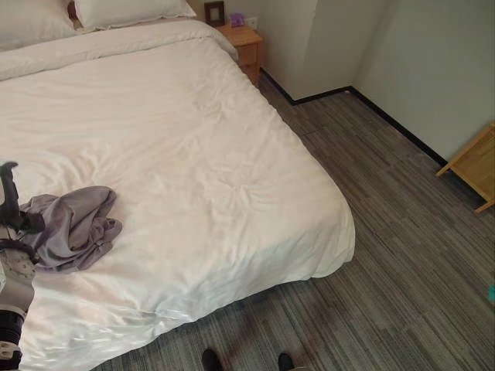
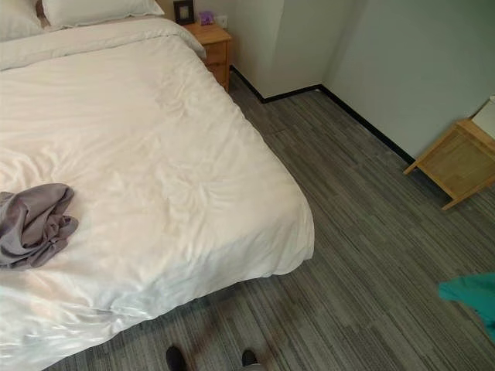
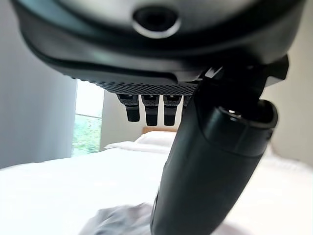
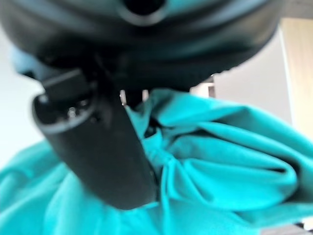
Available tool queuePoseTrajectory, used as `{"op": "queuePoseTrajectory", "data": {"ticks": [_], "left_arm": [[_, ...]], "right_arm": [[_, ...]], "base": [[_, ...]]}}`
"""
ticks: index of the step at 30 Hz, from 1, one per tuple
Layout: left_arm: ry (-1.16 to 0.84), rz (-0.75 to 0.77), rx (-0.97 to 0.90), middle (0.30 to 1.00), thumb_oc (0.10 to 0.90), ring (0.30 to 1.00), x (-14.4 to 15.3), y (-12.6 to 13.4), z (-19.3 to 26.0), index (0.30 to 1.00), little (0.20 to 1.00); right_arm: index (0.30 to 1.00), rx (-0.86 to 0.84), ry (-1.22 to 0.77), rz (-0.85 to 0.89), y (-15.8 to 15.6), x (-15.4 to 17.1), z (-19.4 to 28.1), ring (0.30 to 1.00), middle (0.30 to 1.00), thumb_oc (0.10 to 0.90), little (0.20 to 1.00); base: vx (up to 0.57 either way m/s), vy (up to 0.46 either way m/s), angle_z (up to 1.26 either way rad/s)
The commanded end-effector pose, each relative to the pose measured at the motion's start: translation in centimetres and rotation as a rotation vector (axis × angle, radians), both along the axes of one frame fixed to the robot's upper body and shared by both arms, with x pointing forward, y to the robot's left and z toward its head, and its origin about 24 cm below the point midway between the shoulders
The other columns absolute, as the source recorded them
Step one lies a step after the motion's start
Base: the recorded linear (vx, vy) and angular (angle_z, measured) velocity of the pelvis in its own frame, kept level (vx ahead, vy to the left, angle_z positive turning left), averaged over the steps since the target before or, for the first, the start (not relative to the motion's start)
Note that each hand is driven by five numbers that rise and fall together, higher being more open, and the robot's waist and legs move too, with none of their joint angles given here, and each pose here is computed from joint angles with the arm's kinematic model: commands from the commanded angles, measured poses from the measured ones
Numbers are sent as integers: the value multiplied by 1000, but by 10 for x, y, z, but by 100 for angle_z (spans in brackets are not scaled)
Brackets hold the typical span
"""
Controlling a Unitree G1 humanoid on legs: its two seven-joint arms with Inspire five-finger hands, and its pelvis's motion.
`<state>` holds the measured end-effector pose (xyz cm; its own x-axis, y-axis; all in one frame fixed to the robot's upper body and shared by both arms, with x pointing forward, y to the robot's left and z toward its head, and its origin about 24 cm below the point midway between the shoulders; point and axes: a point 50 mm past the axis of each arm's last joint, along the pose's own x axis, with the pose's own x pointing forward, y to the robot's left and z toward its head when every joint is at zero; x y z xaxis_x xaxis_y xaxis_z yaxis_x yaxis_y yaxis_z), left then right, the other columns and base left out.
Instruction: Pick up bed clothes into laundry basket.
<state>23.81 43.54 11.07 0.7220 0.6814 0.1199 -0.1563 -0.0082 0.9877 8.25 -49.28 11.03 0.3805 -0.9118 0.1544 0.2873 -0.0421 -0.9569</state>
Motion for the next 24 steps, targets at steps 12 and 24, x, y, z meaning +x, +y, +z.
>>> {"op": "queuePoseTrajectory", "data": {"ticks": [12,24], "left_arm": [[-100,112,178,900,800,900,32,21,84,900,900],[-166,56,132,300,400,300,34,19,99,300,300]], "right_arm": [[300,-287,-290,280,27,51,76,300,300,400,300],[300,-300,-296,444,54,67,81,300,300,400,300]], "base": [[-132,-19,-6],[30,43,-10]]}}
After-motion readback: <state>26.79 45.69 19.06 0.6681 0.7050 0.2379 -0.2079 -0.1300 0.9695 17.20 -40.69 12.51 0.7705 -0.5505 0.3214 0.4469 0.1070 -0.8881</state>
